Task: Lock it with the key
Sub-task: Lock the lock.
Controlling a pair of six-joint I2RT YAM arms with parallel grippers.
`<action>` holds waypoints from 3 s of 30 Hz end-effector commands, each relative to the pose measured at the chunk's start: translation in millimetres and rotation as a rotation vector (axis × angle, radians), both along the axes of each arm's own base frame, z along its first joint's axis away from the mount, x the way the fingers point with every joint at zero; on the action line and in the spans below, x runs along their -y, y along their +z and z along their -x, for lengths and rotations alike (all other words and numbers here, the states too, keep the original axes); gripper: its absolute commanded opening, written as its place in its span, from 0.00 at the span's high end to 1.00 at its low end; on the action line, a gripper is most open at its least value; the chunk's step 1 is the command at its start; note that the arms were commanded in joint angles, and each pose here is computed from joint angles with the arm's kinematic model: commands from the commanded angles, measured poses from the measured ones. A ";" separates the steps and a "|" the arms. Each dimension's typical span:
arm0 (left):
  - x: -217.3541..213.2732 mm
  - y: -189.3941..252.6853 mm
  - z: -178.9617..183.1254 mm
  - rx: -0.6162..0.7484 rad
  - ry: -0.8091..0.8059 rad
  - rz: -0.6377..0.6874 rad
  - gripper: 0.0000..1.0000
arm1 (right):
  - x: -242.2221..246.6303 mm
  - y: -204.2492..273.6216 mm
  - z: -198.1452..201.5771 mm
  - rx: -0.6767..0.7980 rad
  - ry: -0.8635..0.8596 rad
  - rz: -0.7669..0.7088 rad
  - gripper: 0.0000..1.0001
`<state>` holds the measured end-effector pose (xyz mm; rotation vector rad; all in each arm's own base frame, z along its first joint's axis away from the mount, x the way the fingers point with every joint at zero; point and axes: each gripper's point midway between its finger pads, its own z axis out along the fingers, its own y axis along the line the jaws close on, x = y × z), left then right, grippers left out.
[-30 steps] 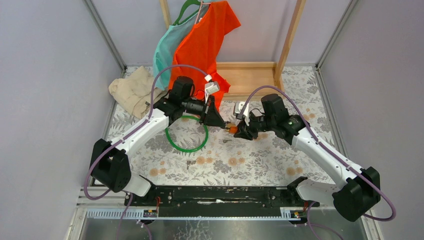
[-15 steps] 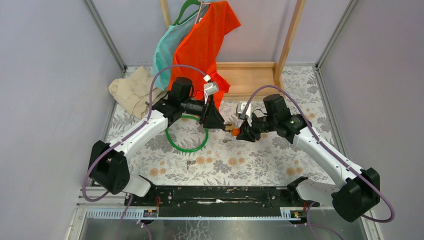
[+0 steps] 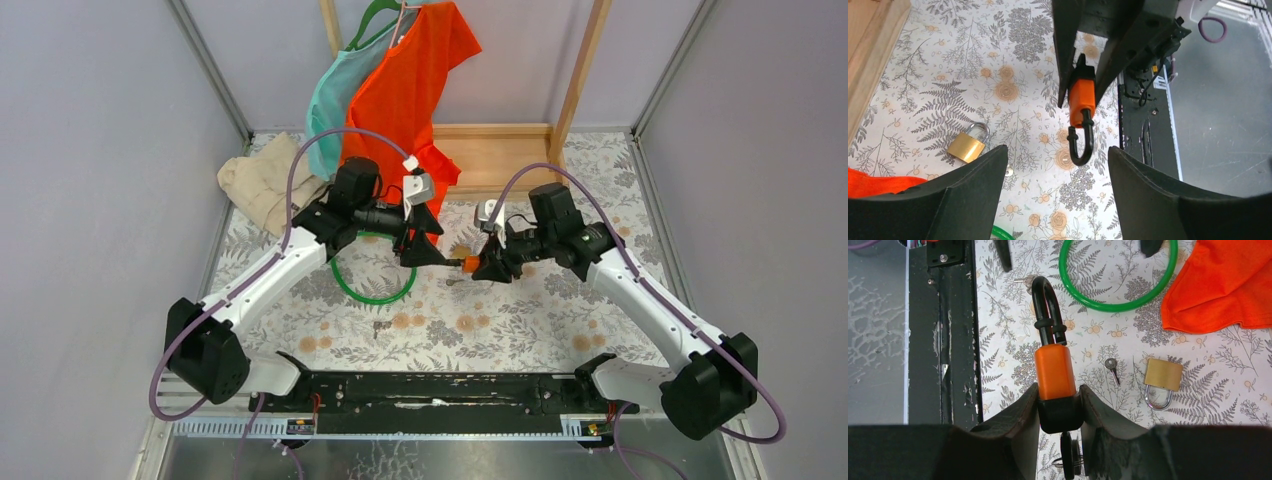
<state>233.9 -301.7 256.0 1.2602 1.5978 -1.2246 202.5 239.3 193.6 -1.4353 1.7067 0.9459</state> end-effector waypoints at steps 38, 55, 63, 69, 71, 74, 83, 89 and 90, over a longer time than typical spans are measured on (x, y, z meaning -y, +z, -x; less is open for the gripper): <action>28.1 -14.2 19.8 0.126 -0.065 -0.078 0.72 | -1.5 27.7 -9.7 0.006 -0.007 -0.096 1.00; 29.2 -11.6 23.2 0.107 -0.077 -0.067 0.94 | -1.0 24.6 -12.1 0.003 -0.016 -0.087 1.00; 30.1 -9.5 25.6 0.082 -0.071 -0.046 1.00 | 0.0 30.6 -15.2 0.006 -0.047 -0.107 0.64; 30.3 -4.6 27.6 0.068 -0.082 -0.028 1.00 | 3.4 31.5 -16.1 0.015 -0.059 -0.113 0.45; 30.0 -2.7 26.5 0.066 -0.081 -0.023 1.00 | 4.6 31.4 -15.3 0.020 -0.056 -0.113 0.43; 29.3 0.8 26.3 0.058 -0.081 -0.010 1.00 | 5.7 30.8 -12.2 0.023 -0.038 -0.115 0.41; 28.4 9.5 22.7 0.012 -0.076 0.036 1.00 | 3.1 32.8 1.6 -0.002 0.035 -0.138 0.50; 27.9 10.9 20.6 -0.016 -0.072 0.055 1.00 | 1.8 39.3 3.0 0.000 0.044 -0.155 0.57; 27.8 10.2 20.8 -0.016 -0.073 0.055 1.00 | 1.7 40.2 3.0 0.000 0.044 -0.158 0.58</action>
